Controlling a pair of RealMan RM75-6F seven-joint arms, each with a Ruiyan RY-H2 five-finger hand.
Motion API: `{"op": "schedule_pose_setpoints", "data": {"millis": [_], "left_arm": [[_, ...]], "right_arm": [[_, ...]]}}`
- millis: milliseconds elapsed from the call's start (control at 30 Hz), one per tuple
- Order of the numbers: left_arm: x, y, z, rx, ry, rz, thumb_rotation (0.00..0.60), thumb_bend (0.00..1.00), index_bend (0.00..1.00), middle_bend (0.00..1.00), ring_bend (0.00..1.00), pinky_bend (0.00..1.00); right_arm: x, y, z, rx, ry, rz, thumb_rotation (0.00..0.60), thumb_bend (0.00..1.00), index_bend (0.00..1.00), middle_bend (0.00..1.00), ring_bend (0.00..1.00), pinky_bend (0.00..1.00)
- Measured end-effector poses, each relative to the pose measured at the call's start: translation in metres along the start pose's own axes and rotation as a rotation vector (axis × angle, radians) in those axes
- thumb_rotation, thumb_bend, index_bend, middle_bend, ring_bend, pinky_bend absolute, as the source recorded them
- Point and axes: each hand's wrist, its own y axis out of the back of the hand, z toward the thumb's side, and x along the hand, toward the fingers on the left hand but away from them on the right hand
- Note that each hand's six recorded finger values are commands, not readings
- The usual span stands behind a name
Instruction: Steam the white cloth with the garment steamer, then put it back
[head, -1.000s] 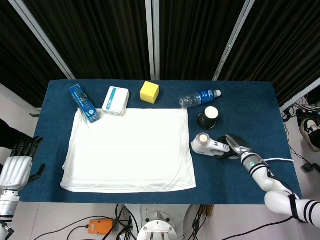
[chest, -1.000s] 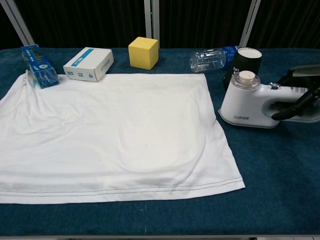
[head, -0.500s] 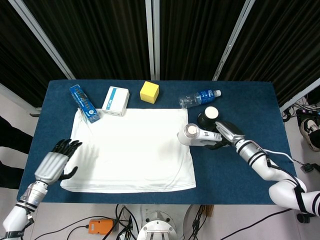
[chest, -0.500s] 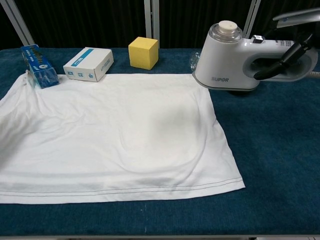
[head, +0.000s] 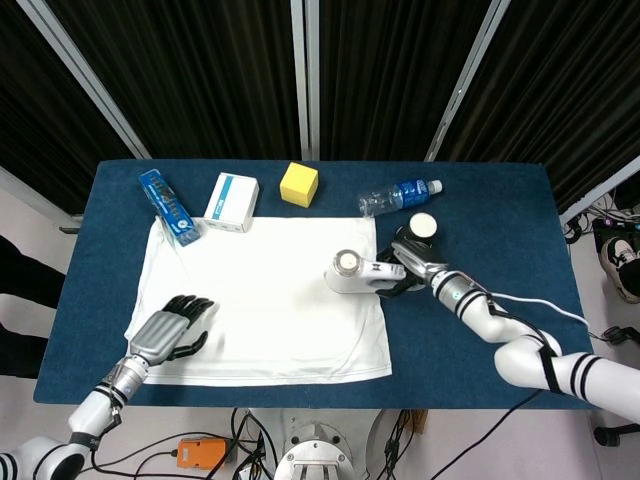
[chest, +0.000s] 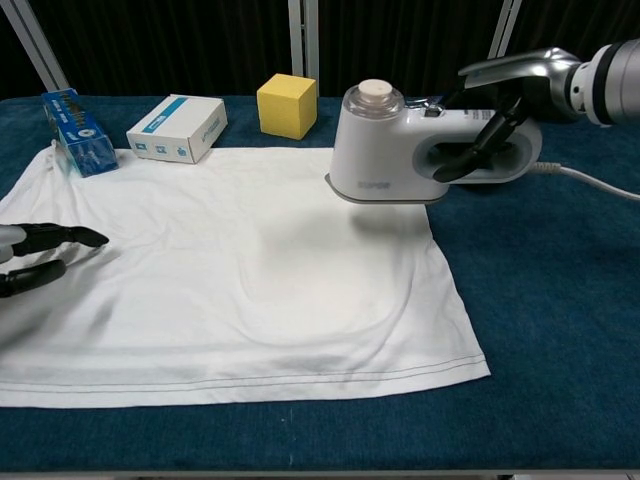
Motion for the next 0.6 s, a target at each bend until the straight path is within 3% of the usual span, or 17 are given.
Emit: {"op": "schedule_pose_setpoints", "data": {"millis": [600], "left_arm": [[0.007,-0.010,0.009,0.030,0.010,-0.020,0.003,0.37,0.07,0.06,0.00,0.00]], "right_arm": [[-0.063,-0.061,0.032,0.069,0.015,0.122,0.600,0.35,0.97,0.90,0.94,0.77]]}}
